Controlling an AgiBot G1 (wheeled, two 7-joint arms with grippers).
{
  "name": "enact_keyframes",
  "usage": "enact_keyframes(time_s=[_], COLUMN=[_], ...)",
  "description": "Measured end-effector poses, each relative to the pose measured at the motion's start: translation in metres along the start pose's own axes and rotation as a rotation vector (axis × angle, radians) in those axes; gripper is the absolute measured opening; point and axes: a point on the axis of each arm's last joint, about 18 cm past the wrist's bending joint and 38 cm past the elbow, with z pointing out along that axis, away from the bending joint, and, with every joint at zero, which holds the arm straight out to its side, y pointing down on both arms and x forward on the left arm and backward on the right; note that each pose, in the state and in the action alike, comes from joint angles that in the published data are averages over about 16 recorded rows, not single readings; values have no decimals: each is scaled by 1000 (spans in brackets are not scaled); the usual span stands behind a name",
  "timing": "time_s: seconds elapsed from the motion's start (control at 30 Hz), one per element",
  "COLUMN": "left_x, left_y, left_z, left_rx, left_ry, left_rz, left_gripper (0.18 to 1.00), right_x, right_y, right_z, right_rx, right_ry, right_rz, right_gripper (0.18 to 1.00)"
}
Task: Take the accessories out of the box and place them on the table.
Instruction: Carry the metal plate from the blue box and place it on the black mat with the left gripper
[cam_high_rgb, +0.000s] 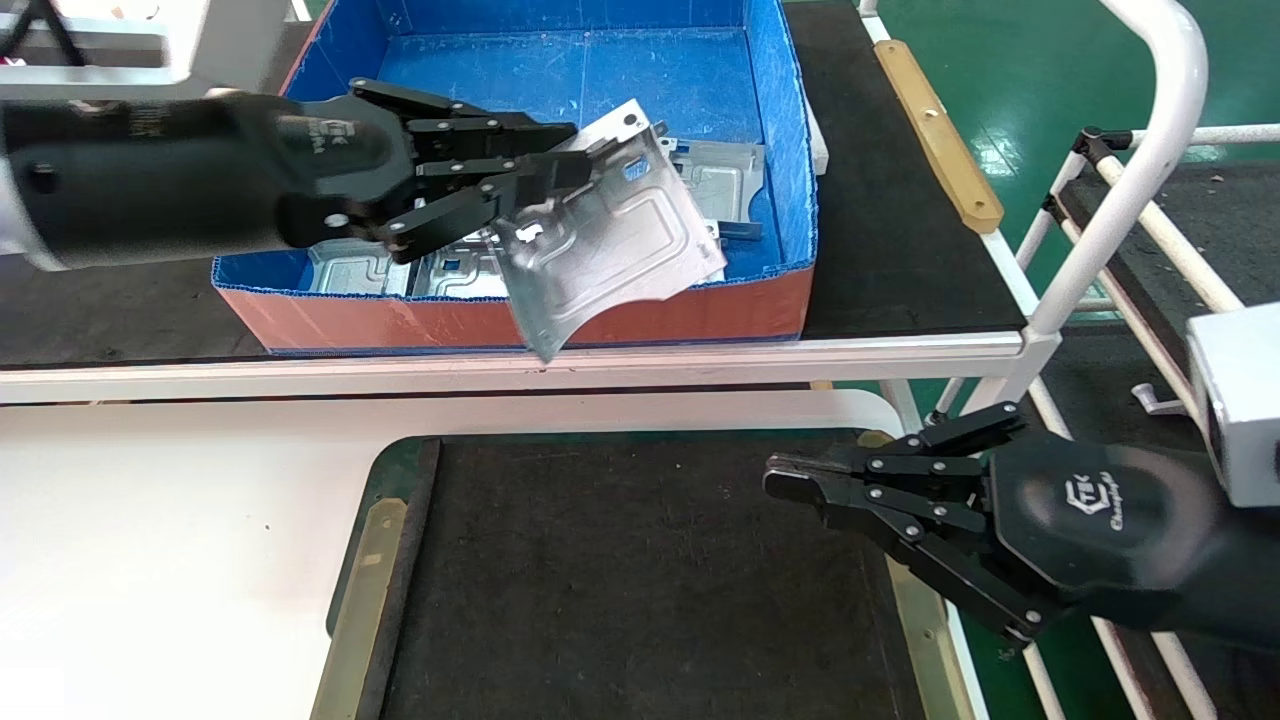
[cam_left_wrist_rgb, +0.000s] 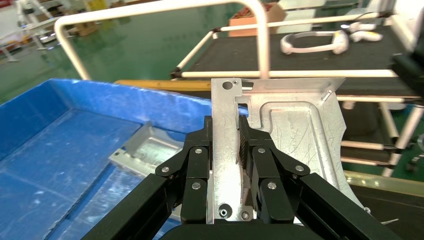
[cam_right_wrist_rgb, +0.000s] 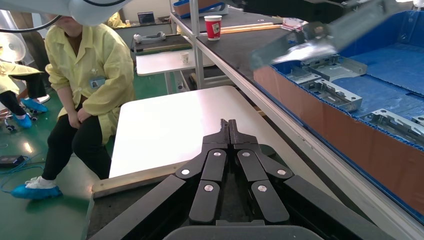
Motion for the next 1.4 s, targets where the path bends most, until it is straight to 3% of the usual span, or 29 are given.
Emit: enact_keyframes(time_s=[0.33,0.53,0.83,1.4], left_x=[91,157,178,182], left_y=[84,114,147,166], left_z=[-102,-139,-121,-62], left_rx=[-56,-81,-85,-68], left_ry=[118,176,120,119], left_rz=[-3,-12,16,142], left_gripper=[278,278,278,278], right_x=[0,0,0,0], right_y=[0,0,0,0], right_z=[0,0,0,0], right_rx=[0,0,0,0], right_ry=[0,0,0,0], right_rz=[0,0,0,0], right_gripper=[250,323,496,868])
